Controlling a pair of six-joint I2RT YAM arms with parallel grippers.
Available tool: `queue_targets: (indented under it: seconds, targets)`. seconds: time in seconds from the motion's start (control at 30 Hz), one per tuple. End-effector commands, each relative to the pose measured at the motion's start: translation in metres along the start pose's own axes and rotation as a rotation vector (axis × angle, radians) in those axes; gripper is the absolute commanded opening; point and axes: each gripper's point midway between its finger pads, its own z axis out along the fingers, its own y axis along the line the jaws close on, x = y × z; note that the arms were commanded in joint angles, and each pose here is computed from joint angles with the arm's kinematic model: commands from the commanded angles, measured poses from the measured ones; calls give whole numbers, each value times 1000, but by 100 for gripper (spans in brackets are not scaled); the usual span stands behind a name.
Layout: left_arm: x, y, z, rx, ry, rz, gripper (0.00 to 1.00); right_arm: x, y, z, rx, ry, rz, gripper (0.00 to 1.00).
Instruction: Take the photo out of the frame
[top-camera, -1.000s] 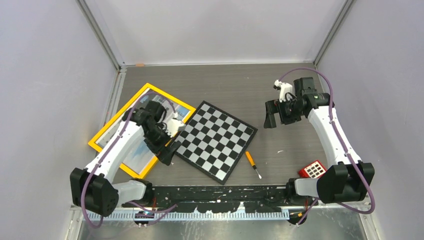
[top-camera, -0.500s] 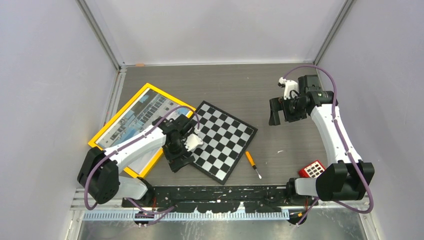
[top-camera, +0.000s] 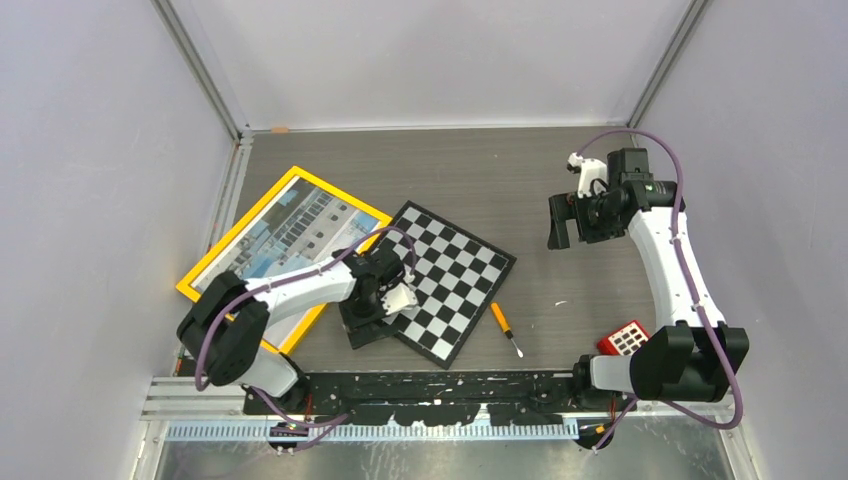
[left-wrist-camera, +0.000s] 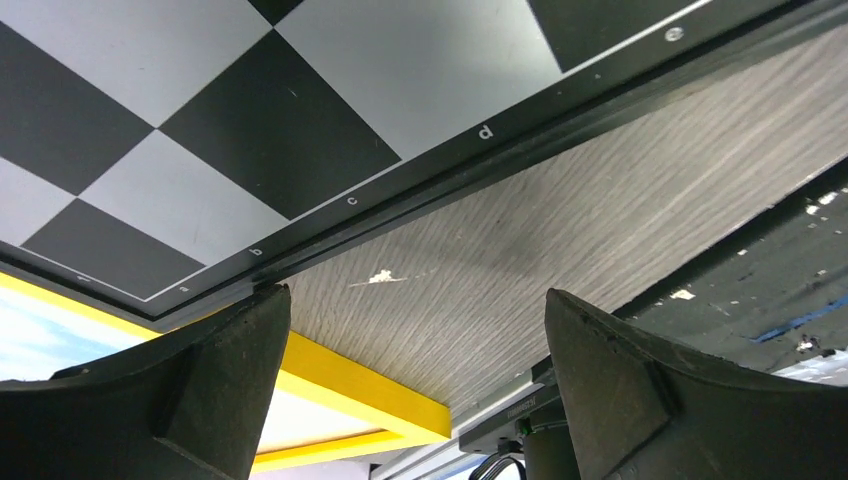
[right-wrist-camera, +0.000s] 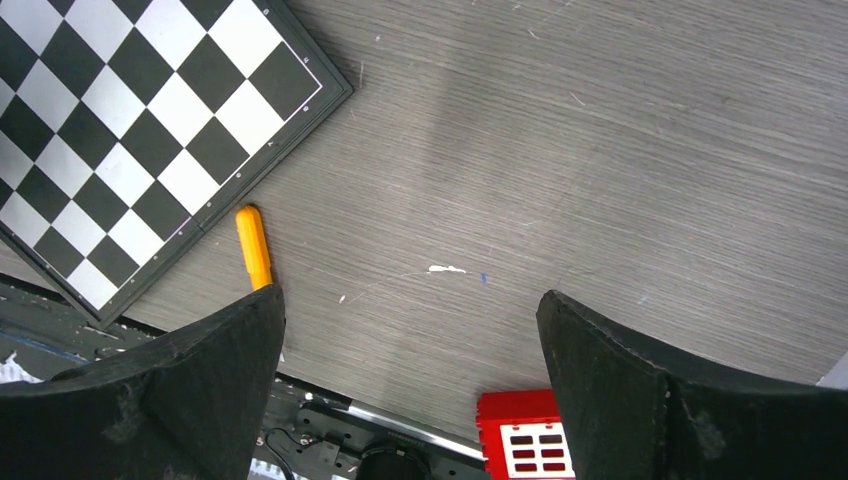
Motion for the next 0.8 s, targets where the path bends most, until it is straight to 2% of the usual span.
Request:
queue_targets:
  seconds: [0.0,0.27,0.63,0.77]
  targets:
    - [-19,13,10,-58,-39,12,100,-12,-11,-12,40,-45,-5,100]
    - [-63,44,7,-188,-166,-52,100,-8,-19,-15,55,-44,19,100]
    - [-146,67,2,-183,-320,-171,100,0,-37,-10,37,-15,142,100]
    - [-171,76,3,-176,-328,-189,100,7,-45,-8,16,16,189,100]
